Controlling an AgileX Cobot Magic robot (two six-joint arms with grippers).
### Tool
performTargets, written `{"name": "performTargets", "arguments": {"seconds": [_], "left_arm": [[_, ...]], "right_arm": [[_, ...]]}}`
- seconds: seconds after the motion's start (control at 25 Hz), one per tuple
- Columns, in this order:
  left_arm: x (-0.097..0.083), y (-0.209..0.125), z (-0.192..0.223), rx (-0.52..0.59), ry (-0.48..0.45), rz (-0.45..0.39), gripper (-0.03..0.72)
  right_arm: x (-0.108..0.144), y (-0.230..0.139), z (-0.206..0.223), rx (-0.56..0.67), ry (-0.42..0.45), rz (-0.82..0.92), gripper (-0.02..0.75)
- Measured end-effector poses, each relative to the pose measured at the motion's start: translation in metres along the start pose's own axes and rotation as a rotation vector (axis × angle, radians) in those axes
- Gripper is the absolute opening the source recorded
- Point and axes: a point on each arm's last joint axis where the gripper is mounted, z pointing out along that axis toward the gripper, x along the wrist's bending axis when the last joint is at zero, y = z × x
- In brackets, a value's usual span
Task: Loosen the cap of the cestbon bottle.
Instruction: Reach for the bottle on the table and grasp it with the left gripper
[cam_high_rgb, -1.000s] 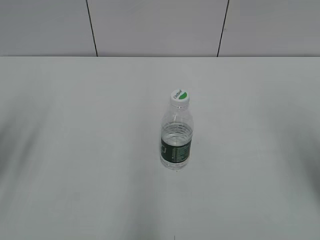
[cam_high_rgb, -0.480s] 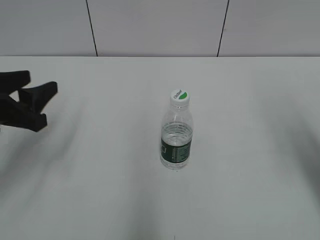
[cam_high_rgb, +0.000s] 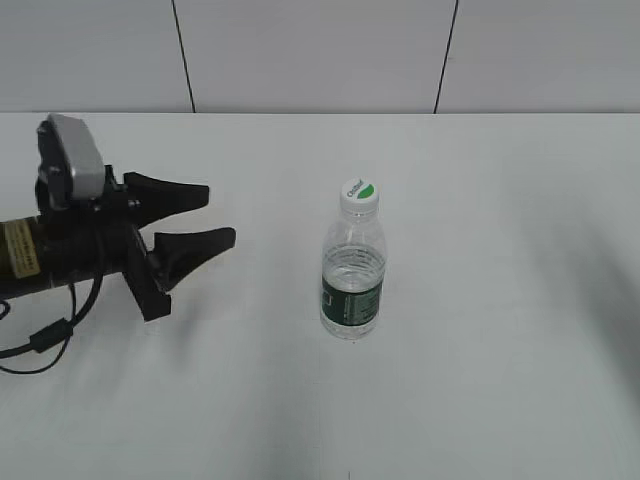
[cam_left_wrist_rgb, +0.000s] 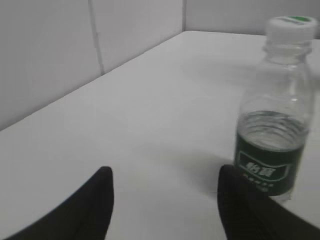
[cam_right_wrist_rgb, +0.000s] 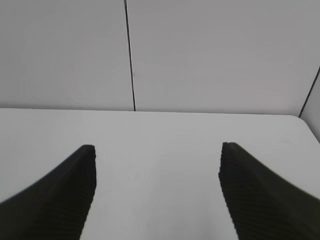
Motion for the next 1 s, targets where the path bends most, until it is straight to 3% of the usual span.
{"name": "performTargets", "arguments": {"seconds": [0.2,0.32,0.52,0.72,0.88,1.0], "left_arm": [[0.008,-0.015,0.024,0.023,-0.232,0.037,0.486],[0.014,-0.023,0.033,0.040,-0.297,0.036,0.539],[0.014,-0.023,0.044,0.036,-0.334,0.053,0.552],[-0.007,-0.023,0.062,0.084,-0.385,0.079,0.552],[-0.014,-0.024,0.077,0.069,-0.343,0.031,0.557],[-0.016,-0.031,0.089,0.061,-0.363,0.018,0.557]], "right_arm": [[0.000,-0.004,0.005,0.026,0.004,-0.007,0.591],[0.001,-0.005,0.005,0.026,0.004,-0.007,0.591],[0.001,-0.005,0.005,0.026,0.005,-0.010,0.591],[0.001,-0.006,0.007,0.034,0.006,-0.010,0.591],[0.001,-0.007,0.008,0.041,0.006,-0.010,0.591],[0.001,-0.008,0.009,0.046,0.007,-0.010,0.591]]}}
